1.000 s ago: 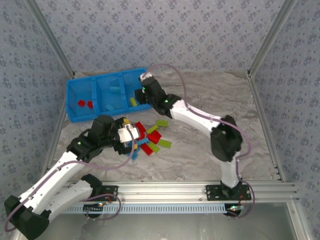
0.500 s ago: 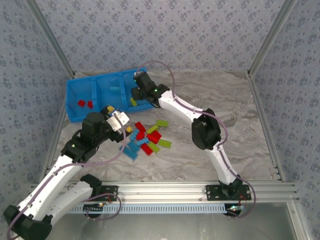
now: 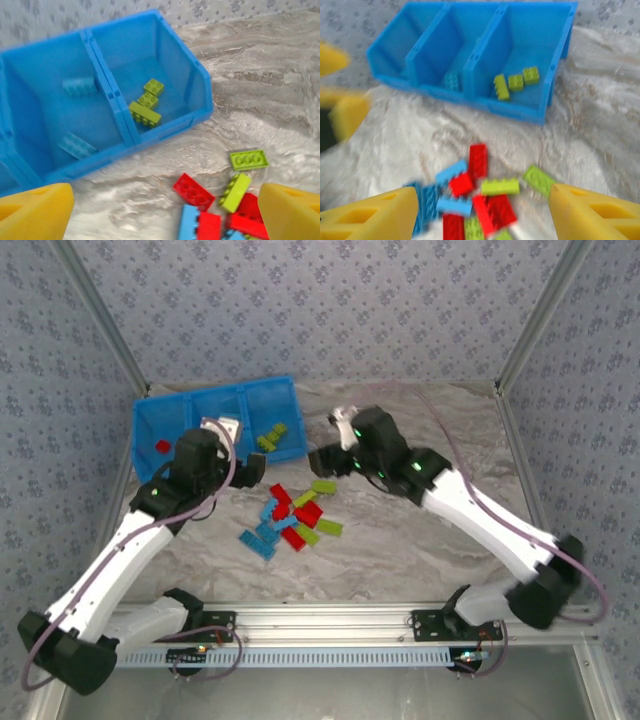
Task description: Sort the legos into containers by color
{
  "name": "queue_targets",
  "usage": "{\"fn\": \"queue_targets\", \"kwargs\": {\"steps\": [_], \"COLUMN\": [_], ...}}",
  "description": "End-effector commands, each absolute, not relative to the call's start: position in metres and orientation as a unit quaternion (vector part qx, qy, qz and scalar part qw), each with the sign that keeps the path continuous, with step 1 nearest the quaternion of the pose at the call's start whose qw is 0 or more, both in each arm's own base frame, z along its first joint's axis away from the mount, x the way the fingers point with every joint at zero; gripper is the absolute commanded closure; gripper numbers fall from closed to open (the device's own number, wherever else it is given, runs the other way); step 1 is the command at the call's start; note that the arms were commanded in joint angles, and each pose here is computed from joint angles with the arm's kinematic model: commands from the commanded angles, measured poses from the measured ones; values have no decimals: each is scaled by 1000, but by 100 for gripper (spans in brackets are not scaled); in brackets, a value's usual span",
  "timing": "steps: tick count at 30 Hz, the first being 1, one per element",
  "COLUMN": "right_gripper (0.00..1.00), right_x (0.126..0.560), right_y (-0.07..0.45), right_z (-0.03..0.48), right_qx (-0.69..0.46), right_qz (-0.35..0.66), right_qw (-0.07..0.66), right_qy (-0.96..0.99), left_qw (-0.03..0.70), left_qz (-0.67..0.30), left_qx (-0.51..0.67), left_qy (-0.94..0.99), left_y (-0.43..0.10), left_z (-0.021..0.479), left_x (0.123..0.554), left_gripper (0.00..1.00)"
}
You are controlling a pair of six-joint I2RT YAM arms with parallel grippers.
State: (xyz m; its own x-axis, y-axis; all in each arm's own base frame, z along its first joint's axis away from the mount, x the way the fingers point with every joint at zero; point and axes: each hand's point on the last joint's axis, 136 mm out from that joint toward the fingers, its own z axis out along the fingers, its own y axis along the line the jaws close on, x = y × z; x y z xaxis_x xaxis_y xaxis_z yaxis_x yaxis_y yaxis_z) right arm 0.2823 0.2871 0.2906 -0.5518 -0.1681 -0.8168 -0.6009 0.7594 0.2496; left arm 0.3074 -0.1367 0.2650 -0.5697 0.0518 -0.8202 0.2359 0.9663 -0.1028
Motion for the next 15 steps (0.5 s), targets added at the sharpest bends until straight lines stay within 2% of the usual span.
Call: {"fn": "queue_targets", "kwargs": {"steps": [1, 4, 9, 15], "right_gripper": [28, 28, 26, 24], "right_x": [240, 217, 198, 185], "right_y": [277, 260, 238, 223], "right_z": [252, 241, 229, 217], "right_qx": [-233, -213, -209, -213], "right_qz": [299, 315, 306, 287], "right_qw": [365, 361, 349, 327], "right_qy": [850, 851, 861, 875], "left_qw": [305, 251, 205, 186], "left_qz": [-154, -155, -102, -65], "left_qx": [-63, -88, -151, -187], "left_qy": [938, 952, 962, 962], "left_y": [-151, -178, -189, -195], "left_z": [199, 161, 116, 72], "left_x": [290, 286, 297, 317], "left_gripper": [6, 7, 8, 8]}}
